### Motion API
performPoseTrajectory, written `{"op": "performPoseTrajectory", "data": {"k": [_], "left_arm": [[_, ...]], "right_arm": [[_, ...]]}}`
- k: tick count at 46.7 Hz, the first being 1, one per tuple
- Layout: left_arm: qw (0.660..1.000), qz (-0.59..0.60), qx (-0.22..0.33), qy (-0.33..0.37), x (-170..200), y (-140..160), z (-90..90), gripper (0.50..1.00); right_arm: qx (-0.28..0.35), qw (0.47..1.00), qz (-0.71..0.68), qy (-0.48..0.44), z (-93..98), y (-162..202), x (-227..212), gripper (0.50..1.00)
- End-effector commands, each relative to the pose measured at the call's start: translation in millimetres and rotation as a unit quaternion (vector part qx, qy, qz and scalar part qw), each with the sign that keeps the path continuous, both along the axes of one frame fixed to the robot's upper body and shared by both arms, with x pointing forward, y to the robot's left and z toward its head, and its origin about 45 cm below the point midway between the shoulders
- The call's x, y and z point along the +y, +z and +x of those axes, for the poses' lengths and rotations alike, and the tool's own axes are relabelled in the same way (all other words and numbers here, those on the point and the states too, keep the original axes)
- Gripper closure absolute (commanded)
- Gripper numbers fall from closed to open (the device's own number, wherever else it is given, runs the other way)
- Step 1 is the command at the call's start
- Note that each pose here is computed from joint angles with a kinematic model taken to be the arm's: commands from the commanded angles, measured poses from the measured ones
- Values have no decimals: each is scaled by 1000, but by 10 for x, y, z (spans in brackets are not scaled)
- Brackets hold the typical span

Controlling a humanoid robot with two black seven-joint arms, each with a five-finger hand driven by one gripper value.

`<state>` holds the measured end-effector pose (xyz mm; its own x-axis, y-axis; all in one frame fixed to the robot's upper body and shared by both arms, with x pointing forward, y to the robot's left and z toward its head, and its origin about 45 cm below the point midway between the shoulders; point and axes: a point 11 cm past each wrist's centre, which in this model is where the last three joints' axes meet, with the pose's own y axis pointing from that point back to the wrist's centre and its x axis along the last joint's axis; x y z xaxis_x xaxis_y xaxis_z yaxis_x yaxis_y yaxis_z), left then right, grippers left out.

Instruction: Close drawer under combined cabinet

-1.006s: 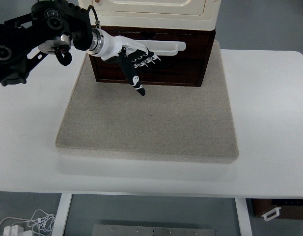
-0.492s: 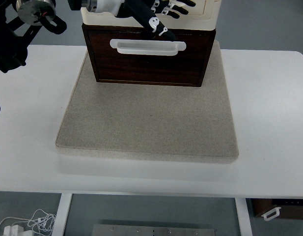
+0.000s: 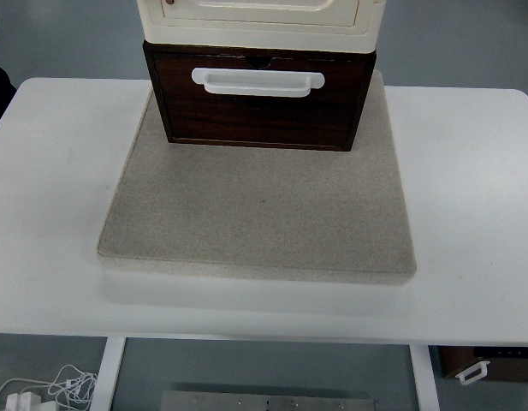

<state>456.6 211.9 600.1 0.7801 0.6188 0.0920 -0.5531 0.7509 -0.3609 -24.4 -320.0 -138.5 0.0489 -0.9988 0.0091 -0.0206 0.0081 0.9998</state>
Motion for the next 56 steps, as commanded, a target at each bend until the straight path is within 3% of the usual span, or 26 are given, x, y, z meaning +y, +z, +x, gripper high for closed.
{"op": "performPoseTrajectory", "data": {"k": [1,9,16,20,40,47,56], "left_arm": [[999,-40,9,17,225,90,76,500],[992,-113,26,47,677,220,183,500],[983,-166,12,80,1137,331,155,500],[977,-187,27,100,1357,269,200,500],[935,-202,170,239,1957,-644,585,500],[912,-231,216,262,2149,-1074,619,500],[903,-215,265,262,2016,-1606,681,500]], "right_arm": [[0,1000,0,0,0,0,0,548],[0,1000,-1,0,0,0,-1,548],[0,1000,0,0,0,0,0,548],[0,1000,0,-1,1,0,0,548],[0,1000,-1,-1,1,0,-2,548],[0,1000,0,-1,1,0,0,548],[0,1000,0,-1,1,0,0,548]]}}
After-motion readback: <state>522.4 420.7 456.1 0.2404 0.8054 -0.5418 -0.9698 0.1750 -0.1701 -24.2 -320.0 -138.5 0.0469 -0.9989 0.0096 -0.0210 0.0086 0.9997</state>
